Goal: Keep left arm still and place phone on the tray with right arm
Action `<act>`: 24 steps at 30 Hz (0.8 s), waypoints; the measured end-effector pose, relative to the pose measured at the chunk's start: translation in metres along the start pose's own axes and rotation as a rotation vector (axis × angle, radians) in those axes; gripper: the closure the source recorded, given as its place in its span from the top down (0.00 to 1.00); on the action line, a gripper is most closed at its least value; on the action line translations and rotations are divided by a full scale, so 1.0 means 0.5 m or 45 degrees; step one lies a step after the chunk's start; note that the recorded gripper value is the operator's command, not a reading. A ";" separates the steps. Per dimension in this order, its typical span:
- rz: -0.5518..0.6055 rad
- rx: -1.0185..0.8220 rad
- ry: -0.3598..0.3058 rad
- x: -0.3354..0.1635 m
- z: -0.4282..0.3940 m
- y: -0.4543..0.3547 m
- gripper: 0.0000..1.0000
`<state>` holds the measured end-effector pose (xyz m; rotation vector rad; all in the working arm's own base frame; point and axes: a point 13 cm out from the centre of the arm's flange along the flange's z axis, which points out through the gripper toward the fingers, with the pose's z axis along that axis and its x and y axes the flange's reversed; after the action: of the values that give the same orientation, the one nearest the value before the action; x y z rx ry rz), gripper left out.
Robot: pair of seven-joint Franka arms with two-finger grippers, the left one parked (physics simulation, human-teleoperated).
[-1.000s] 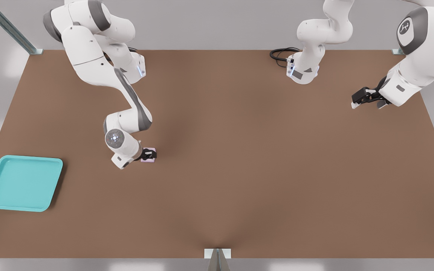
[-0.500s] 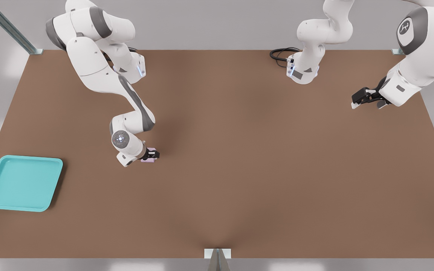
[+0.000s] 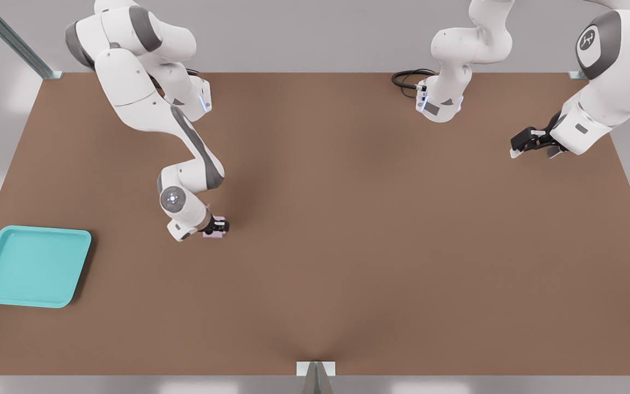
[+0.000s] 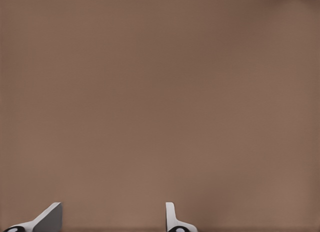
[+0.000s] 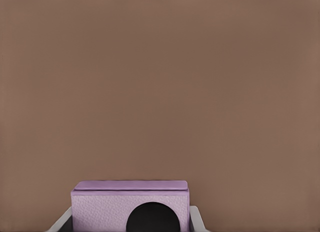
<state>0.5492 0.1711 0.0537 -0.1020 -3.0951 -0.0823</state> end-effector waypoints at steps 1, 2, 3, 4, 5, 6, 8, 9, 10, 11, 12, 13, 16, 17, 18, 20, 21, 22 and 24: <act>-0.004 0.004 -0.022 -0.012 -0.023 -0.006 0.79; 0.000 0.012 -0.044 -0.026 -0.046 -0.021 0.79; 0.019 0.020 -0.061 -0.042 -0.065 -0.055 0.79; 0.050 0.026 -0.074 -0.060 -0.080 -0.098 0.80; 0.083 0.029 -0.092 -0.083 -0.096 -0.143 0.80; 0.120 0.030 -0.114 -0.110 -0.114 -0.193 0.80; 0.181 0.031 -0.150 -0.157 -0.140 -0.287 0.80; 0.207 0.034 -0.165 -0.176 -0.150 -0.334 0.80; 0.227 0.035 -0.178 -0.194 -0.156 -0.377 0.80; 0.245 0.036 -0.195 -0.217 -0.166 -0.422 0.80; 0.266 0.037 -0.212 -0.242 -0.176 -0.474 0.80; 0.285 0.040 -0.223 -0.258 -0.183 -0.527 0.80; 0.316 0.042 -0.238 -0.295 -0.177 -0.687 0.80; 0.326 0.040 -0.244 -0.308 -0.176 -0.745 0.80; 0.325 0.038 -0.246 -0.313 -0.176 -0.789 0.80; 0.311 0.035 -0.262 -0.339 -0.178 -0.876 0.80; 0.294 0.033 -0.253 -0.341 -0.170 -0.907 0.80; 0.274 0.029 -0.234 -0.333 -0.157 -0.933 0.80; 0.219 0.020 -0.190 -0.311 -0.127 -0.964 0.80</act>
<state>0.6747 -0.3227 0.0850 -0.3896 -3.2179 -0.0464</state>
